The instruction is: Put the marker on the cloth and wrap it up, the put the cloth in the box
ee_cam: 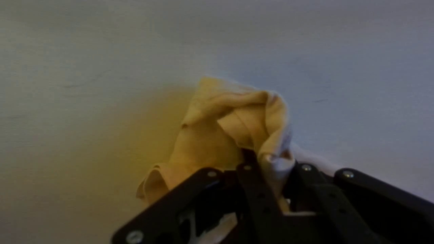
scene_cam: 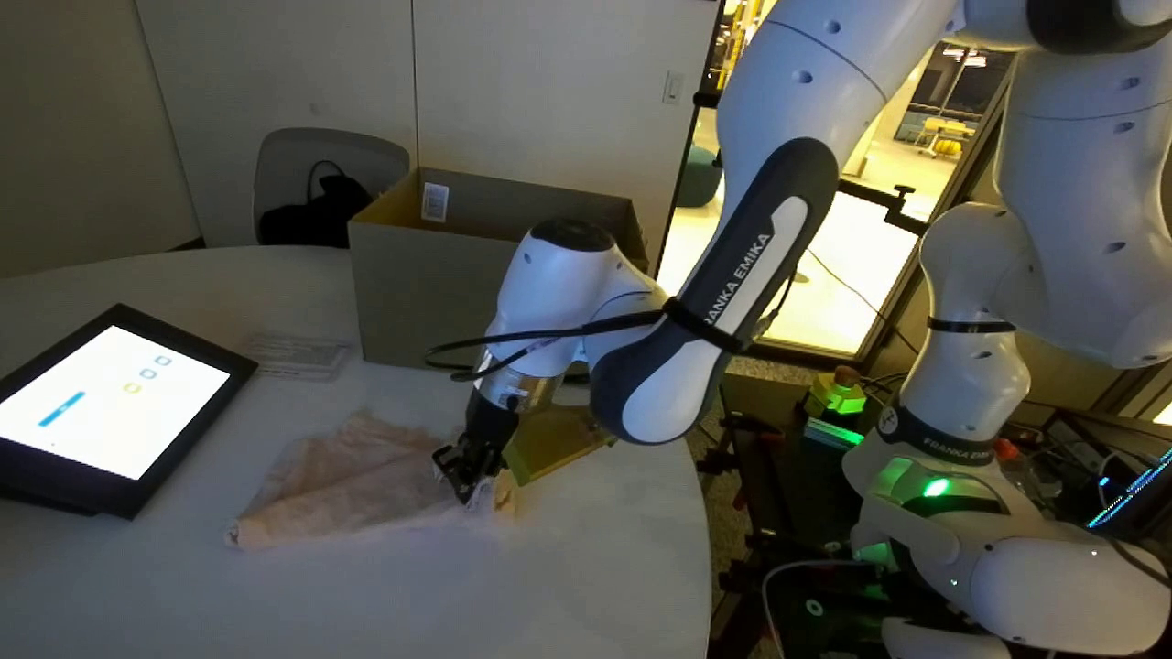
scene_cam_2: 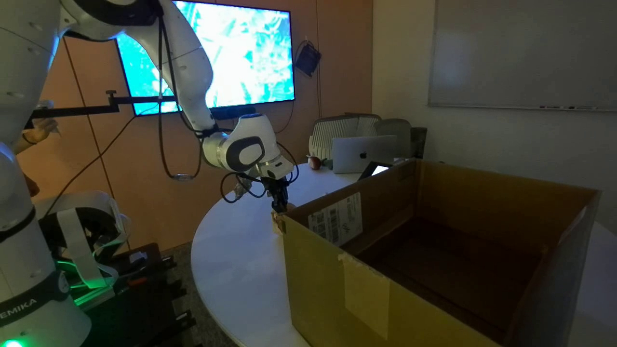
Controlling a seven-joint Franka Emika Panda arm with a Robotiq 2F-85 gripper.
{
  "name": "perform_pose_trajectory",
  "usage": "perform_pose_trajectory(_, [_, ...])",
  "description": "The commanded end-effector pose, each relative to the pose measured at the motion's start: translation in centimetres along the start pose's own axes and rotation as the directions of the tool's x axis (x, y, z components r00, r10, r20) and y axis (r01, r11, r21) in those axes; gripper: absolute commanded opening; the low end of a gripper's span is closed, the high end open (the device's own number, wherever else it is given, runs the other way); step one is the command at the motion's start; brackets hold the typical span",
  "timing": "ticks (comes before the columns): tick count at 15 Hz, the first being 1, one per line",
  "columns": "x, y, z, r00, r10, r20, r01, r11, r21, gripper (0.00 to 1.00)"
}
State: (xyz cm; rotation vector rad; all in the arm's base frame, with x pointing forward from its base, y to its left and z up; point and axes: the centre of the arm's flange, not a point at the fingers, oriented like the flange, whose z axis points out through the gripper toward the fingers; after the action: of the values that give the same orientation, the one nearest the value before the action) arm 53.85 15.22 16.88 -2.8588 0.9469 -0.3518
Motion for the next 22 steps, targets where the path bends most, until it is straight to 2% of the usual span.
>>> perform_pose_trajectory(1, [2.3,-4.2,4.1,0.997,0.07,-0.028,-0.07,0.997,-0.008,0.15])
perform_pose_trajectory(5, [3.3,-5.8,6.8,0.996,0.075,-0.047,-0.077,0.995,-0.055,0.15])
perform_pose_trajectory(7, [3.4,-6.2,7.6,0.998,0.059,-0.02,-0.061,0.995,-0.084,0.17])
perform_pose_trajectory(8, [3.1,-6.4,7.8,0.999,0.038,0.011,-0.036,0.994,-0.105,0.41])
perform_pose_trajectory(9, [3.0,-6.7,7.5,0.999,0.002,0.049,0.004,0.993,-0.114,0.42])
perform_pose_trajectory(10, [2.4,-6.9,7.4,0.996,-0.034,0.078,0.044,0.991,-0.13,0.48])
perform_pose_trajectory(12, [1.2,-7.1,7.3,0.983,-0.115,0.141,0.135,0.98,-0.146,0.65])
perform_pose_trajectory(16, [-1.4,-6.8,6.5,0.942,-0.24,0.235,0.272,0.956,-0.115,0.98])
perform_pose_trajectory(22, [-5.6,-6.5,4.9,0.88,-0.369,0.298,0.391,0.92,-0.015,1.0])
